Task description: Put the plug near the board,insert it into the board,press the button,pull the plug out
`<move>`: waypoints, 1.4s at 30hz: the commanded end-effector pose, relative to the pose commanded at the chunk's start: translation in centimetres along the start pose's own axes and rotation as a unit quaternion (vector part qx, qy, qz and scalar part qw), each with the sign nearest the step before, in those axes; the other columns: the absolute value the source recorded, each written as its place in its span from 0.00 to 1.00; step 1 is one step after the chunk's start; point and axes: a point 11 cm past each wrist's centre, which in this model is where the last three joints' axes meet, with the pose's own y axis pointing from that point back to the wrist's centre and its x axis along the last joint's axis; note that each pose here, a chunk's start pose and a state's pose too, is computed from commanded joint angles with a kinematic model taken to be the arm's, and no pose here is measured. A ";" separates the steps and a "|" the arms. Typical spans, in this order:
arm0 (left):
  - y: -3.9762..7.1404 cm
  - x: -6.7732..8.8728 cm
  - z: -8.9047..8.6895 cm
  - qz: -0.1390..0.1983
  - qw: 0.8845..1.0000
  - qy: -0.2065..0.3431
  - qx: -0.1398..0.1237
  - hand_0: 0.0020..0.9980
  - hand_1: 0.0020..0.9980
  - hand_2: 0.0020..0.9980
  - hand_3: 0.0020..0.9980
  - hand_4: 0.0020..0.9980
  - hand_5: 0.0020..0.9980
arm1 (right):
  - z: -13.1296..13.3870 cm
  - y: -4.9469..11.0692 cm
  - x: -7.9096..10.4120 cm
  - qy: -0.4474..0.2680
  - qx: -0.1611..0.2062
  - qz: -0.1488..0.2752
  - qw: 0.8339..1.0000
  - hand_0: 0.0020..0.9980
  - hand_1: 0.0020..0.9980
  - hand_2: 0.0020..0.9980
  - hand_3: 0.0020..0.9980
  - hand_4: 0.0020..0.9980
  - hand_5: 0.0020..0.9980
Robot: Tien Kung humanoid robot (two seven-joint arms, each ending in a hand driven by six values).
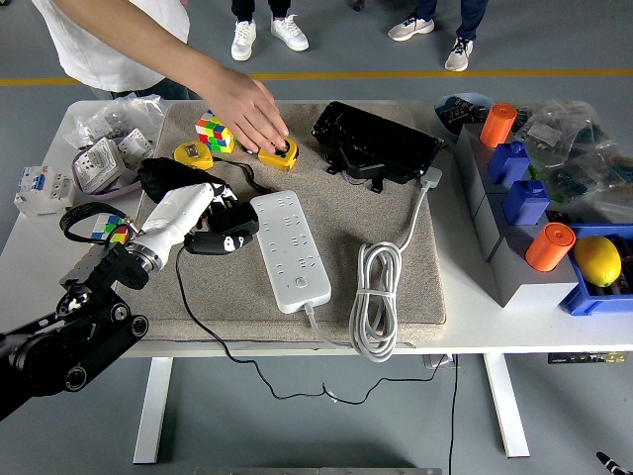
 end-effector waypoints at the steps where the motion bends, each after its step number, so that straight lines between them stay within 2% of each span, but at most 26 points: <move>1: 0.0 -0.1 -0.3 -0.001 1.000 -0.001 0.003 0.24 0.37 0.39 0.52 0.75 0.09 | 0.0 0.0 0.0 0.000 0.000 0.000 1.000 0.61 0.63 0.63 0.55 1.00 0.45; 4: 0.2 -0.3 -1.0 -0.005 1.000 -0.001 0.012 0.24 0.37 0.39 0.52 0.75 0.09 | 0.0 0.0 0.0 0.002 0.000 0.000 1.000 0.61 0.63 0.63 0.55 1.00 0.45; 5: 0.2 -0.3 -1.2 -0.005 1.000 -0.002 0.014 0.26 0.43 0.45 0.53 0.75 0.10 | 0.0 0.0 0.0 0.002 0.000 -0.001 1.000 0.61 0.63 0.63 0.55 1.00 0.45; 10: 0.3 -0.6 -1.8 -0.009 1.000 -0.007 0.021 0.26 0.43 0.45 0.53 0.75 0.10 | 0.0 0.0 0.1 0.002 0.000 0.000 1.000 0.61 0.63 0.63 0.55 1.00 0.45; 11: 0.3 -0.7 -2.0 -0.011 1.000 -0.008 0.024 0.32 0.47 0.49 0.55 0.76 0.11 | 0.0 0.0 0.1 0.002 0.000 0.000 1.000 0.61 0.63 0.63 0.55 1.00 0.45; 22: 0.6 -1.3 -3.0 -0.025 0.999 -0.005 0.040 0.35 0.48 0.50 0.55 0.77 0.11 | 0.2 0.1 0.0 0.000 -0.001 -0.001 1.000 0.61 0.63 0.63 0.55 1.00 0.45; 23: 0.6 -1.4 -3.0 -0.026 0.999 -0.005 0.041 0.39 0.51 0.53 0.56 0.82 0.19 | 0.2 0.1 0.0 0.000 -0.001 -0.001 1.000 0.61 0.63 0.63 0.55 1.00 0.45; 34: 0.7 -1.4 -3.5 -0.032 0.998 -0.007 0.051 0.43 0.55 0.55 0.57 0.86 0.23 | 0.0 0.0 -0.1 -0.004 0.000 -0.001 1.000 0.61 0.63 0.63 0.55 1.00 0.45; 35: 0.7 -1.4 -3.5 -0.032 0.998 -0.006 0.051 0.49 0.62 0.60 0.60 1.00 0.37 | 0.0 0.0 -0.1 -0.004 0.000 -0.001 1.000 0.61 0.63 0.63 0.55 1.00 0.45; 40: 0.7 -1.1 -3.6 -0.030 0.998 -0.003 0.051 0.49 0.62 0.60 0.60 1.00 0.37 | 0.1 0.0 -0.2 -0.004 0.000 -0.001 1.000 0.61 0.63 0.63 0.55 1.00 0.45; 41: 0.8 -1.0 -3.6 -0.030 0.998 -0.003 0.052 0.51 0.64 0.63 0.65 1.00 0.44 | 0.1 0.0 -0.2 -0.004 0.000 -0.002 1.000 0.61 0.63 0.63 0.55 1.00 0.45; 42: 0.8 -1.0 -3.6 -0.030 0.998 -0.002 0.052 0.51 0.64 0.63 0.65 1.00 0.44 | 0.1 0.0 -0.2 -0.004 0.000 -0.002 1.000 0.61 0.63 0.63 0.55 1.00 0.45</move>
